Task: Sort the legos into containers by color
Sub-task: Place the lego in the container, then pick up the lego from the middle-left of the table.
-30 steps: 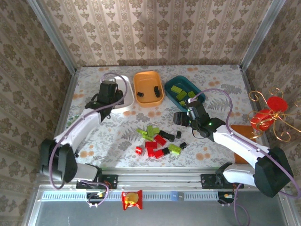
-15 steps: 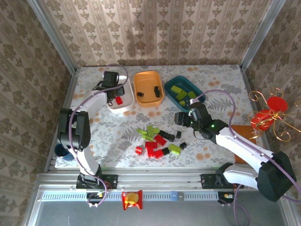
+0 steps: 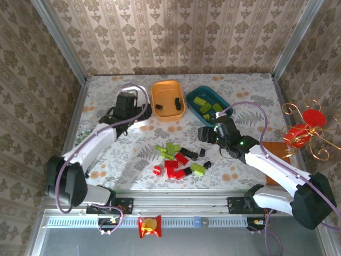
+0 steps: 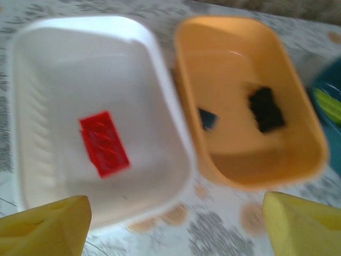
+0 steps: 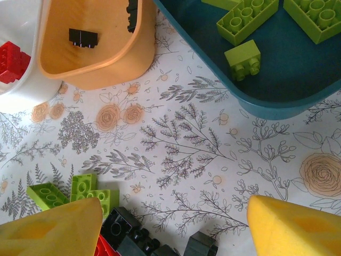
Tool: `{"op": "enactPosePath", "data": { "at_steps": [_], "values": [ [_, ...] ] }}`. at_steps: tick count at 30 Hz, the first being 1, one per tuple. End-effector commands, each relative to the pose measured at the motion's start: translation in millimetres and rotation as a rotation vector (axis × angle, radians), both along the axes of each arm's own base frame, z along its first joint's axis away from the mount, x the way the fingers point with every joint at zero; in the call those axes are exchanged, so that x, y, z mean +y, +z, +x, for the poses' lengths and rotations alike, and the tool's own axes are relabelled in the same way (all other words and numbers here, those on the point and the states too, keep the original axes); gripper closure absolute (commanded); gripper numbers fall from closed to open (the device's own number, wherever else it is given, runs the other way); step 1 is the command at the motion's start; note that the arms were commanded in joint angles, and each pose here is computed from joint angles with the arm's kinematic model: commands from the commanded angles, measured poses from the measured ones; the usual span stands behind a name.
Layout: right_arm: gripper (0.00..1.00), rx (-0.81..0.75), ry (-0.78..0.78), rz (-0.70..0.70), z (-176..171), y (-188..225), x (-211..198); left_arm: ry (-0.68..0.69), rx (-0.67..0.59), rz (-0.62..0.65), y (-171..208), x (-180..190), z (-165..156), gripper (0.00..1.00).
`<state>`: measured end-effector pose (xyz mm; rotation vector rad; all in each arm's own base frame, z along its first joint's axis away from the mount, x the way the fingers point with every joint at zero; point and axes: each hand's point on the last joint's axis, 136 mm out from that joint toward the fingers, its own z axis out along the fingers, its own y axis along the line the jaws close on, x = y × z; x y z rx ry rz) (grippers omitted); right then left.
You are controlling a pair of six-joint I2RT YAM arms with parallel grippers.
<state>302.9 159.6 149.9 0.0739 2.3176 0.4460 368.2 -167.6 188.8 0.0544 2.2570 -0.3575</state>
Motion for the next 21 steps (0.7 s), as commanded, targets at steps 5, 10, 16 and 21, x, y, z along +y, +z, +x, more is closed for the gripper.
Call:
{"op": "enactPosePath", "data": {
  "at_steps": [5,10,16,21],
  "values": [
    [0.26,0.022,-0.019,-0.029,-1.5,-14.0,-4.4,-0.217,0.159,0.047,-61.3,-30.9,-114.4,0.13],
    [0.26,0.034,-0.015,-0.029,-0.5,-19.5,-2.2,-0.290,0.265,0.024,-97.0,-36.8,-168.0,0.13],
    [0.26,0.039,-0.011,-0.028,1.2,-19.5,0.0,-0.367,0.312,0.039,-109.2,-55.0,-197.3,0.14],
    [0.26,0.037,-0.015,-0.038,0.1,-18.7,-2.7,-0.383,0.379,0.127,-132.5,-53.7,-209.8,0.21]
  ]
}}
